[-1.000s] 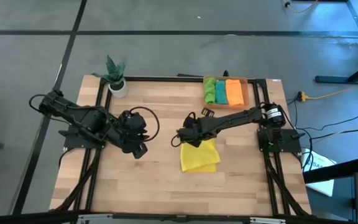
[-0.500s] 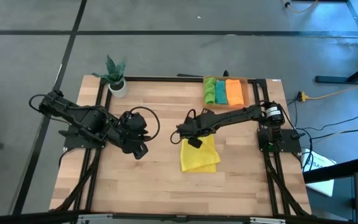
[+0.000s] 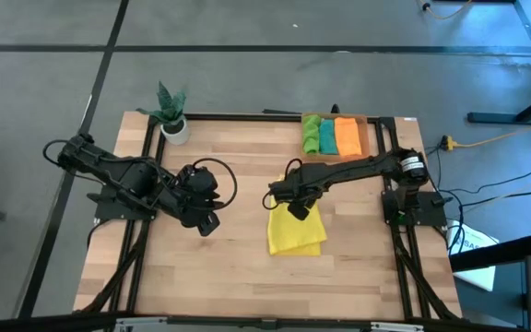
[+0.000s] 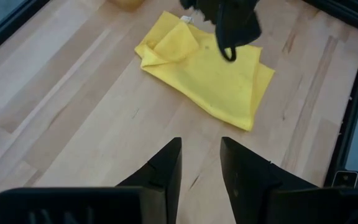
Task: Roll microfiber towels into tight, uniform cylinder then place into a basket
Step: Fold the yellow towel
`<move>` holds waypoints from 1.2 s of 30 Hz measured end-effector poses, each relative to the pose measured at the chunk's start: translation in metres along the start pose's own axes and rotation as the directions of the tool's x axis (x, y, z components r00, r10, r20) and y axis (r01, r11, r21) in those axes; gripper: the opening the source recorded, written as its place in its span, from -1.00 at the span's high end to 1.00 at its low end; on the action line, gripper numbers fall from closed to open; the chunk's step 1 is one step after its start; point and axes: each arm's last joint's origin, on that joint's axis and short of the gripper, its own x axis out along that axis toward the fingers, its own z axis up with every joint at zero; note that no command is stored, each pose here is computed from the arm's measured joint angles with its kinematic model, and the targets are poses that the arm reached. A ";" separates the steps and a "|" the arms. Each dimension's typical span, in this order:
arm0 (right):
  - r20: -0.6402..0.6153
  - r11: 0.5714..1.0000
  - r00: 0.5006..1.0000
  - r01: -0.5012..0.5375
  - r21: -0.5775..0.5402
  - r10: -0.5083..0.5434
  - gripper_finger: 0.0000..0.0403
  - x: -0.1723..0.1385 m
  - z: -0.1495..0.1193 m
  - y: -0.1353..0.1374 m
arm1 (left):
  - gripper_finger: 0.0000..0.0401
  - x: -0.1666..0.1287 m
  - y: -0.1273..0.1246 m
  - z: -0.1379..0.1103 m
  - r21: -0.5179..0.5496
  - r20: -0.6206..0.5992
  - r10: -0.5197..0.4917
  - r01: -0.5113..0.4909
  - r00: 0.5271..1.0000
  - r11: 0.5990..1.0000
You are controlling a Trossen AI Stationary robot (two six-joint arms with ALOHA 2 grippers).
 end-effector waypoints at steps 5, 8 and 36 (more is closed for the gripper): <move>-0.091 0.986 0.986 -0.128 0.108 0.138 0.10 -0.015 -0.015 -0.010 | 0.50 0.000 0.000 0.000 -0.001 0.000 0.000 0.000 1.000 1.000; -0.105 0.970 0.974 -0.184 0.160 0.203 0.10 -0.026 -0.026 -0.013 | 0.51 0.000 0.000 0.000 -0.001 0.000 0.000 0.000 1.000 1.000; -0.203 0.793 0.821 -0.401 0.459 0.533 0.10 0.063 -0.098 0.009 | 0.51 0.000 0.000 0.000 0.025 0.002 -0.003 0.003 1.000 1.000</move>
